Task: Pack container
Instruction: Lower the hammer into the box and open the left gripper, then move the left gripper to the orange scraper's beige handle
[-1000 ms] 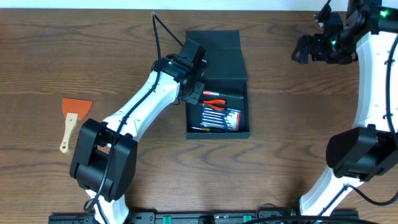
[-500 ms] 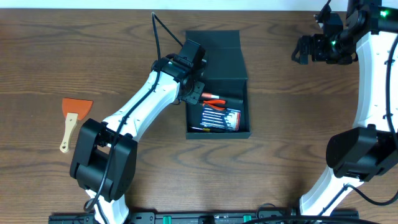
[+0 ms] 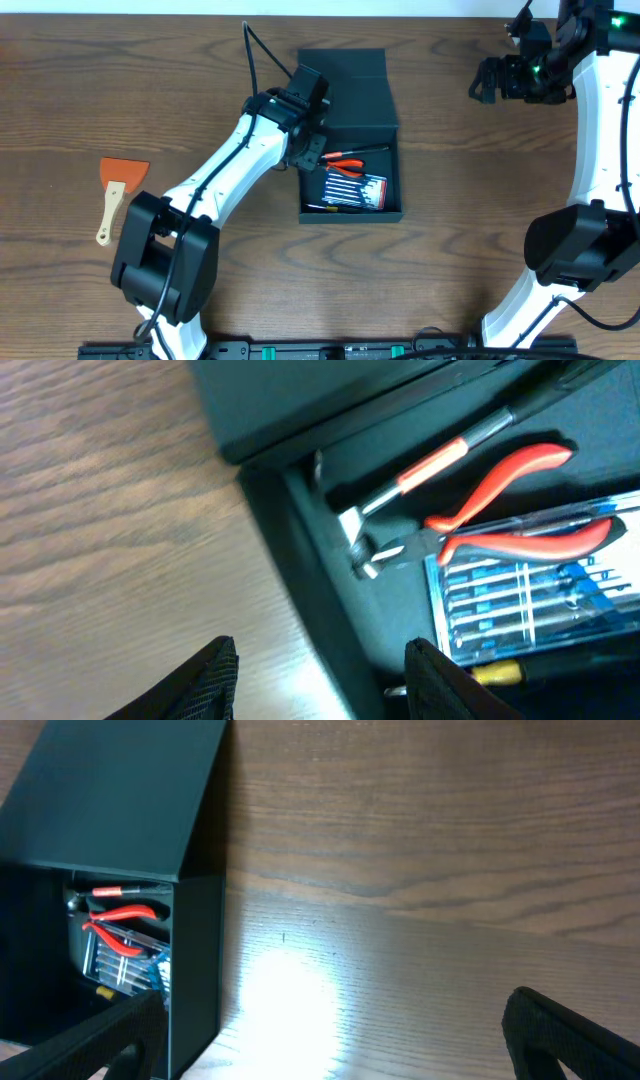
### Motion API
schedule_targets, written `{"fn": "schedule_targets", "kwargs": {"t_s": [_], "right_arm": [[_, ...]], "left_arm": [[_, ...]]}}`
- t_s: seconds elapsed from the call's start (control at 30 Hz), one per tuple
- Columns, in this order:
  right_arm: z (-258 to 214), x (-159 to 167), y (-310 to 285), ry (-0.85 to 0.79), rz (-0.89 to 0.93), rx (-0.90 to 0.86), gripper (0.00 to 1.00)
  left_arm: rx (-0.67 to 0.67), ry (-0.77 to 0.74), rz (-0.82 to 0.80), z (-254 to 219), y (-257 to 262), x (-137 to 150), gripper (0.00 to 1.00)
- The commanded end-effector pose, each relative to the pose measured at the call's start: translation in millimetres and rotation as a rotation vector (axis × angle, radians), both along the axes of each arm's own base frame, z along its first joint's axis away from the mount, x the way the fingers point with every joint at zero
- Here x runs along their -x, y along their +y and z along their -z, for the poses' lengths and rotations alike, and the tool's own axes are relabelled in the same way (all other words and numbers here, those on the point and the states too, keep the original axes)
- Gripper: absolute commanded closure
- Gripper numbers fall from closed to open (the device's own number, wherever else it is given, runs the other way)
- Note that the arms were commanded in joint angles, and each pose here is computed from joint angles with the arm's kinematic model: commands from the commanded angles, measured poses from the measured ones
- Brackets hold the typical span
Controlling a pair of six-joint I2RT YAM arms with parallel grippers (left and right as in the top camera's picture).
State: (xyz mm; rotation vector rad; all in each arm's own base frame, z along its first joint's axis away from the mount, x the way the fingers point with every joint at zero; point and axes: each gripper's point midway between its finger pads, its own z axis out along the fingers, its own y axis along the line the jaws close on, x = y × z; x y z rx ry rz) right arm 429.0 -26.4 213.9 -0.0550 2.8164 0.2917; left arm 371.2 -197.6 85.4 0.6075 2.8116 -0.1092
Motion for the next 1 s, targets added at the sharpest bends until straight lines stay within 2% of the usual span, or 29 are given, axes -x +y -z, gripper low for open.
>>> {"fn": "schedule_targets", "kwargs": {"t_s": [0.0,0.07,0.17,0.23,0.37,0.47,0.57,0.63,0.77,0.97], "right_arm": [[-3.0,0.7,3.3,-0.011,-0.026,0.003,0.01],[-3.0,0.9,3.3,-0.01,-0.029,0.004,0.01],[-3.0,1.0,3.3,-0.01,-0.029,0.004,0.01],[-3.0,1.0,3.3,-0.01,-0.029,0.004,0.01],[-3.0,0.8,3.3,-0.011,-0.031,0.005,0.01],[-3.1,0.6,3.3,-0.014,-0.038,0.007,0.01],[-3.2,0.4,3.3,-0.015,-0.038,0.007,0.01],[-3.3,-0.1,3.2,-0.017,-0.038,0.008,0.01],[-3.3,-0.3,3.1,-0.018,-0.038,0.008,0.01],[-3.4,-0.7,3.1,-0.019,-0.038,0.008,0.01]], "left_arm": [[0.013,-0.12,-0.059,-48.0,17.8,-11.2,0.47],[-0.016,-0.196,-0.122,-73.8,38.9,-15.6,0.45],[-0.052,-0.295,-0.222,-115.8,80.0,-14.5,0.32],[-0.061,-0.334,-0.351,-142.4,120.8,-6.1,0.27],[-0.089,-0.327,-0.57,-169.9,203.7,29.0,0.2],[-0.127,-0.289,-0.737,-178.1,263.2,65.8,0.18],[-0.199,-0.247,-0.702,-175.5,291.0,86.6,0.18],[-0.205,-0.245,-0.679,-173.0,301.3,88.4,0.16],[-0.162,-0.187,-0.398,-153.6,284.4,81.1,0.14],[-0.172,-0.081,-0.385,-112.2,295.5,79.5,0.13]]}}
